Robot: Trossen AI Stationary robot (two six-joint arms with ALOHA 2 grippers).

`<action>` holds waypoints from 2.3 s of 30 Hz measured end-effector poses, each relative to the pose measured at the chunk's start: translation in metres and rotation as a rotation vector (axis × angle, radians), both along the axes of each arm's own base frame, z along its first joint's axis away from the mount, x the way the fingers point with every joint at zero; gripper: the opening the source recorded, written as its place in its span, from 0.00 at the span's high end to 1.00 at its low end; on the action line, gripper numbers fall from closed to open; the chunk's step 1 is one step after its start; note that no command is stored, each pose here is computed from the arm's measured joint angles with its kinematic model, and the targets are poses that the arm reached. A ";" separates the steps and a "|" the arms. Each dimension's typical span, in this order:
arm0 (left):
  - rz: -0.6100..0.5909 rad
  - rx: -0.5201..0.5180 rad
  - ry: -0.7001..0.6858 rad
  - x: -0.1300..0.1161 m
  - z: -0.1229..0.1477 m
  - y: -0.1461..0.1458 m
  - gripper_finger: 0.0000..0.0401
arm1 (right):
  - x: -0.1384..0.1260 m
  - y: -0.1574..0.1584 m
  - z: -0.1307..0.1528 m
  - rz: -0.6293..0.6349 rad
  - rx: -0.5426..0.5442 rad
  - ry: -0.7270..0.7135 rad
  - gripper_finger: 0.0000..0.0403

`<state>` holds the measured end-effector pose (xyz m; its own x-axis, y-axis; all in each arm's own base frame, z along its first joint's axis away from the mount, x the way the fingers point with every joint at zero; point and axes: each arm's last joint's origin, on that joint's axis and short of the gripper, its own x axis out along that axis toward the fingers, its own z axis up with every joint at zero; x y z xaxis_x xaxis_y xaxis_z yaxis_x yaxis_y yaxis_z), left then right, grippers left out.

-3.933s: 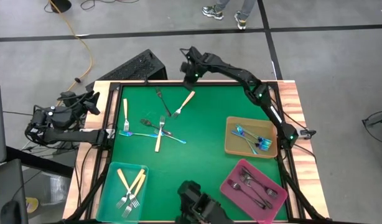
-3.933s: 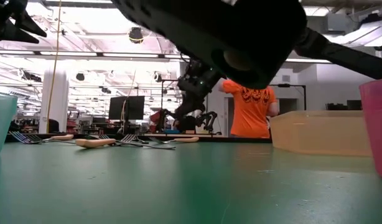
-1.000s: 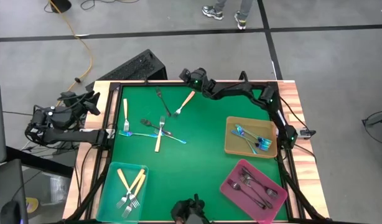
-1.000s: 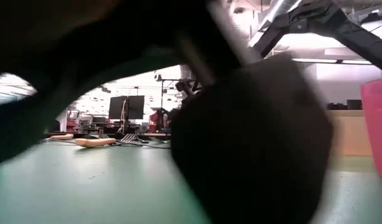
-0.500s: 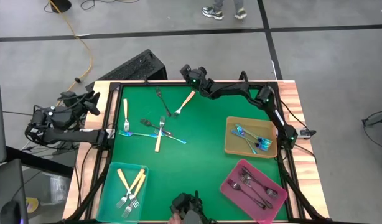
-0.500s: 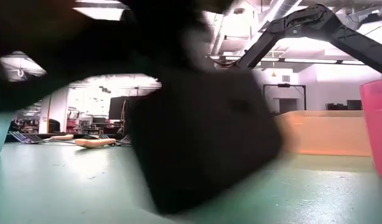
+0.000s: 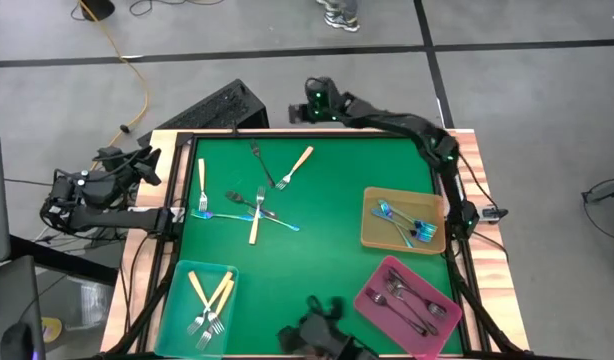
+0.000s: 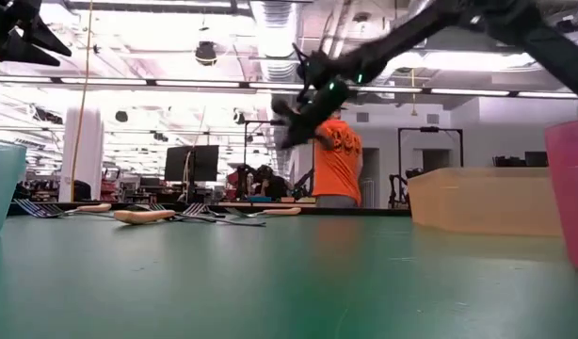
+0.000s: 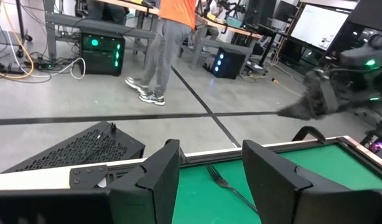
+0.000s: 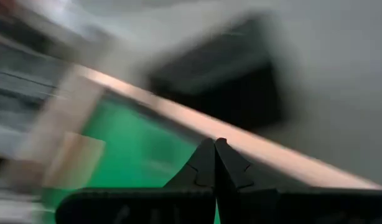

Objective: Sort silverware by color (type)
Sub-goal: Put the yellow fork into the blue bin

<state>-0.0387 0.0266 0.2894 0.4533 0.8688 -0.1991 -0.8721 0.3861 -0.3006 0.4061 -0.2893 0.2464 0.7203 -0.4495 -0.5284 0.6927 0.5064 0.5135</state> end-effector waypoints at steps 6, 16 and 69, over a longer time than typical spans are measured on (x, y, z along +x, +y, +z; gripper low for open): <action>0.000 0.000 0.000 0.000 0.000 0.000 0.61 | -0.030 0.013 0.011 -0.022 -0.195 0.485 0.96; 0.000 0.000 0.000 0.000 0.000 0.000 0.61 | -0.024 0.036 -0.062 0.116 -0.101 0.525 0.97; -0.448 -0.416 0.214 0.297 -0.040 0.193 1.00 | -0.151 0.182 0.174 0.293 -0.512 0.312 0.96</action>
